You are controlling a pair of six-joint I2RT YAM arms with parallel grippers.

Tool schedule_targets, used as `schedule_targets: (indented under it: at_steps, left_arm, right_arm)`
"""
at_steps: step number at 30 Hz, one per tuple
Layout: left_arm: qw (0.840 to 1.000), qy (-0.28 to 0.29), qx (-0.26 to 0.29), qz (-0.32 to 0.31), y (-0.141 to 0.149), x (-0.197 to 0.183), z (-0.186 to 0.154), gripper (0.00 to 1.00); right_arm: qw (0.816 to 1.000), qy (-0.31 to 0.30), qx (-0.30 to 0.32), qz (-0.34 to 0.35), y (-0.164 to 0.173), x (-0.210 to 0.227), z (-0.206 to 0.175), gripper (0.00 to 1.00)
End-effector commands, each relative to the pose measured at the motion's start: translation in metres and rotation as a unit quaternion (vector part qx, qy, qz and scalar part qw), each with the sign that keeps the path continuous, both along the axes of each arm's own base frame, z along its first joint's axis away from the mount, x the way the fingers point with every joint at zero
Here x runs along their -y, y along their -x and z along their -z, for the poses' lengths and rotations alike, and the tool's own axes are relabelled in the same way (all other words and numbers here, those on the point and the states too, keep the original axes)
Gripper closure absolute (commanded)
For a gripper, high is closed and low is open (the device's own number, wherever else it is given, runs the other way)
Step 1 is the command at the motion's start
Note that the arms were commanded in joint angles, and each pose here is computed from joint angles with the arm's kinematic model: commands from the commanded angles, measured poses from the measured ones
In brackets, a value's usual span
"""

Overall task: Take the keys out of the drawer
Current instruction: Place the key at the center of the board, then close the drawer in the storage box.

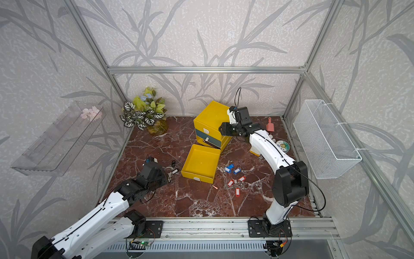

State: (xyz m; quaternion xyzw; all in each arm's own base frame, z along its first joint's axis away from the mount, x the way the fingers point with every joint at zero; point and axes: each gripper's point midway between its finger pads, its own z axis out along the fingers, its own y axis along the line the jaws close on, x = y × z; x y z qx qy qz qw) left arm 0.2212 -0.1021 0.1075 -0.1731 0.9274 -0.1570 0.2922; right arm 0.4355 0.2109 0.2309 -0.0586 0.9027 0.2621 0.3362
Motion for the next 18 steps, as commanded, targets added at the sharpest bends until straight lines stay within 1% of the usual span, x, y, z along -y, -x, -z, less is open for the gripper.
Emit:
schedule_targets:
  at_steps: [1, 3, 7, 10, 15, 18]
  left_arm:
    - [0.995, 0.079, -0.036, 0.042, 0.014, 0.032, 0.001, 0.77]
    - [0.992, 0.106, -0.040, 0.055, 0.013, 0.045, 0.007, 0.77]
    - [0.986, 0.147, -0.032, 0.069, -0.001, 0.069, 0.017, 0.77]
    - [0.984, 0.157, -0.020, 0.077, -0.014, 0.082, 0.020, 0.77]
    - [0.981, 0.165, -0.044, 0.096, -0.026, 0.102, 0.037, 0.77]
    - [0.978, 0.169, -0.058, 0.106, -0.033, 0.113, 0.047, 0.77]
  right_arm:
    - [0.999, 0.022, -0.026, 0.000, 0.006, 0.004, 0.012, 0.45]
    - [0.999, 0.022, -0.027, 0.001, 0.007, 0.004, 0.013, 0.45]
    - [0.999, 0.023, -0.030, 0.003, 0.007, 0.005, 0.016, 0.45]
    - [0.999, 0.024, -0.032, 0.004, 0.008, 0.006, 0.017, 0.45]
    - [0.999, 0.021, -0.030, 0.005, 0.007, 0.005, 0.013, 0.45]
    - [0.999, 0.027, -0.040, 0.007, 0.003, 0.004, 0.023, 0.45]
